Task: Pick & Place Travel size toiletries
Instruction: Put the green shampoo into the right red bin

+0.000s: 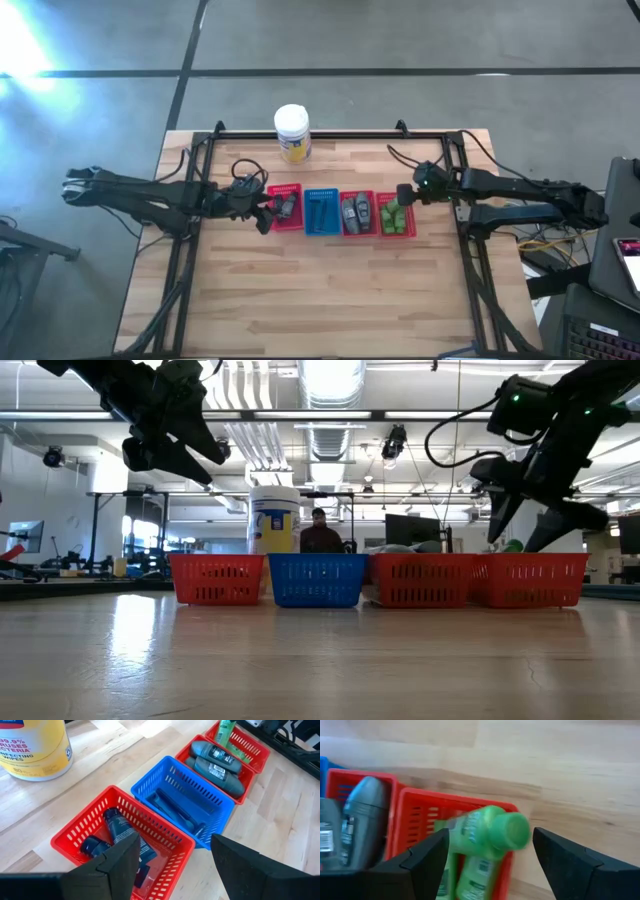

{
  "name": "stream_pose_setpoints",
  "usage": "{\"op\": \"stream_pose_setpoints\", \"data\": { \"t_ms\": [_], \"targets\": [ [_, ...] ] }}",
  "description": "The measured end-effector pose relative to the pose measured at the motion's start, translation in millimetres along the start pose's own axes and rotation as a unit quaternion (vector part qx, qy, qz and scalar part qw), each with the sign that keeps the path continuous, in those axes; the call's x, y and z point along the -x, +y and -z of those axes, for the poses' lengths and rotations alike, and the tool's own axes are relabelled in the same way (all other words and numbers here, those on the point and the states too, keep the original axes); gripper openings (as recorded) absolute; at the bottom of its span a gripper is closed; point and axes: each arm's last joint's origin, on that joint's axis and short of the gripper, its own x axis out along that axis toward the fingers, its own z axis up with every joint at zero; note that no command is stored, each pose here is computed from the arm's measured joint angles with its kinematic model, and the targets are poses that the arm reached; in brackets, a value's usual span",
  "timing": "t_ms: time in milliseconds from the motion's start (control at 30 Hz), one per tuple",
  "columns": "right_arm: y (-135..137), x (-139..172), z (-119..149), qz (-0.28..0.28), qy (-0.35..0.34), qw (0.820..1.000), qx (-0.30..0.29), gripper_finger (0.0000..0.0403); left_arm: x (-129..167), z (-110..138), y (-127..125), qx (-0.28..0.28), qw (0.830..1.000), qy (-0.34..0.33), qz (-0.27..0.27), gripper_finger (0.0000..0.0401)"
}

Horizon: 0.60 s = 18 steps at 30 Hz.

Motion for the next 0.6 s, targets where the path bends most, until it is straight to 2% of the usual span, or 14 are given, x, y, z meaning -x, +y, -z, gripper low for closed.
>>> {"op": "stream_pose_setpoints", "data": {
  "t_ms": [67, 233, 600],
  "targets": [
    [-1.2, -5.4, -4.7, -0.012, 0.013, 1.0, -0.001, 0.0275, -0.3, 0.3, 0.2, 0.0, 1.0, 0.0, -0.001, 0.0248],
    [-5.6, -14.6, -8.4, -0.002, 0.03, 0.999, 0.015, 0.0247, -0.4, 0.5, 0.4, 0.002, 1.0, 0.001, -0.001, 0.0248],
    [8.8, -2.3, -18.4, -0.028, 0.012, 0.998, 0.049, 0.0149, -0.4, 0.5, 0.4, 0.004, 1.0, 0.001, -0.001, 0.0248]
  ]
}}
